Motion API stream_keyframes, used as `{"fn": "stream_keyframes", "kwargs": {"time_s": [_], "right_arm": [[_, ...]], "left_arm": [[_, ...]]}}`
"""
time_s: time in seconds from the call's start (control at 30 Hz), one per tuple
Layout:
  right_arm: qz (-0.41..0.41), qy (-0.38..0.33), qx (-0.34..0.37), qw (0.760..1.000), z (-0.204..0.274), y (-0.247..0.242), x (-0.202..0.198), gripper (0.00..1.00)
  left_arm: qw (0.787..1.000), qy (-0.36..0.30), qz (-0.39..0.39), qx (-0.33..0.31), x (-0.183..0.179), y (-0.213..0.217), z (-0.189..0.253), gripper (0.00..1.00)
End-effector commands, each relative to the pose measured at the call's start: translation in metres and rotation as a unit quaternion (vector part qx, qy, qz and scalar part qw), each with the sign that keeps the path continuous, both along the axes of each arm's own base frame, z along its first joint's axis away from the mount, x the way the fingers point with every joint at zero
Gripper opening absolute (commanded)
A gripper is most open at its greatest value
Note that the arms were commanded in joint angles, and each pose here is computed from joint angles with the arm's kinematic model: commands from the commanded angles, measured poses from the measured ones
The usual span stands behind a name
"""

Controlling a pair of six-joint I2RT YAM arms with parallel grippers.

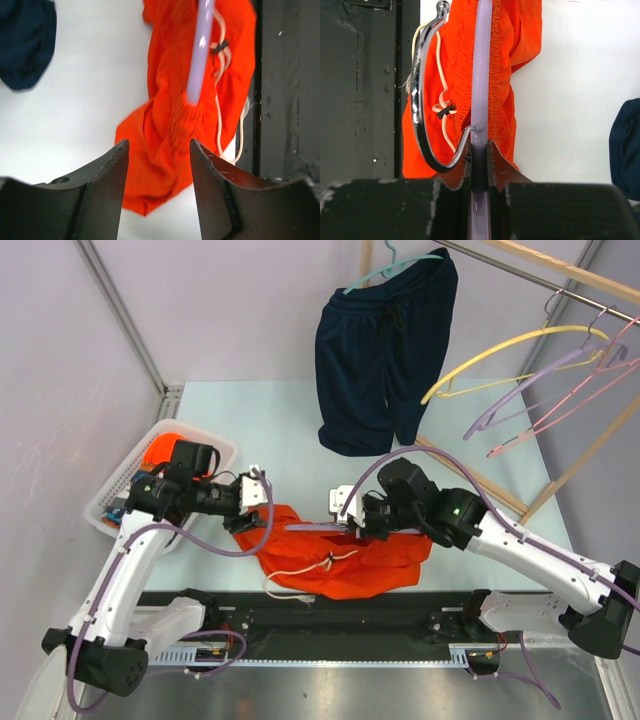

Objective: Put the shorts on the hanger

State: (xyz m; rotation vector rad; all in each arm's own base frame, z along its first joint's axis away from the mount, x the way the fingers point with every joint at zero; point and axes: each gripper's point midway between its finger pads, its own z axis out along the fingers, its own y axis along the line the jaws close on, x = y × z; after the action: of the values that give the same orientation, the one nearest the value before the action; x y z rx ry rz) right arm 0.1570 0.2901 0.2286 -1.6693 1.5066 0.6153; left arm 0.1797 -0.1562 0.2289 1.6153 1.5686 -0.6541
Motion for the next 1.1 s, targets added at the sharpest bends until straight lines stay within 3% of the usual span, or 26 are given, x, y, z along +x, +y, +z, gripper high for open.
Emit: {"fn": "stream_keyframes", "kwargs": {"time_s": [0.0,0.3,0.57,0.73,0.93,1.07], "right_arm": [[-0.015,-0.017,0.033,0.999,0.025,0.010,0.011,0.00],[-0.019,-0.019,0.036,0.999,0.030,0.010,0.013,0.00],[-0.023,-0.024,0.043,0.999,0.038,0.011,0.016,0.00],[-0.020,-0.033,0.040,0.998,0.043,0.006,0.016,0.00],[-0.027,-0.033,0.039,0.998,0.047,-0.006,0.016,0.00],[-0.032,-0.031,0.040,0.998,0.049,-0.012,0.015,0.00]], "left_arm": [[0.999,-0.023,-0.011,-0.047,-0.006,-0.028,0.032,0.55],[1.000,-0.013,-0.020,-0.017,-0.008,-0.042,0.013,0.35],[1.000,-0.005,0.009,0.007,-0.001,-0.045,-0.006,0.34],[0.994,-0.021,0.062,0.089,0.016,-0.020,-0.033,0.19],[0.983,-0.026,0.096,0.155,0.024,0.009,-0.058,0.13],[0.982,-0.044,0.113,0.147,0.036,0.014,-0.051,0.11]]}}
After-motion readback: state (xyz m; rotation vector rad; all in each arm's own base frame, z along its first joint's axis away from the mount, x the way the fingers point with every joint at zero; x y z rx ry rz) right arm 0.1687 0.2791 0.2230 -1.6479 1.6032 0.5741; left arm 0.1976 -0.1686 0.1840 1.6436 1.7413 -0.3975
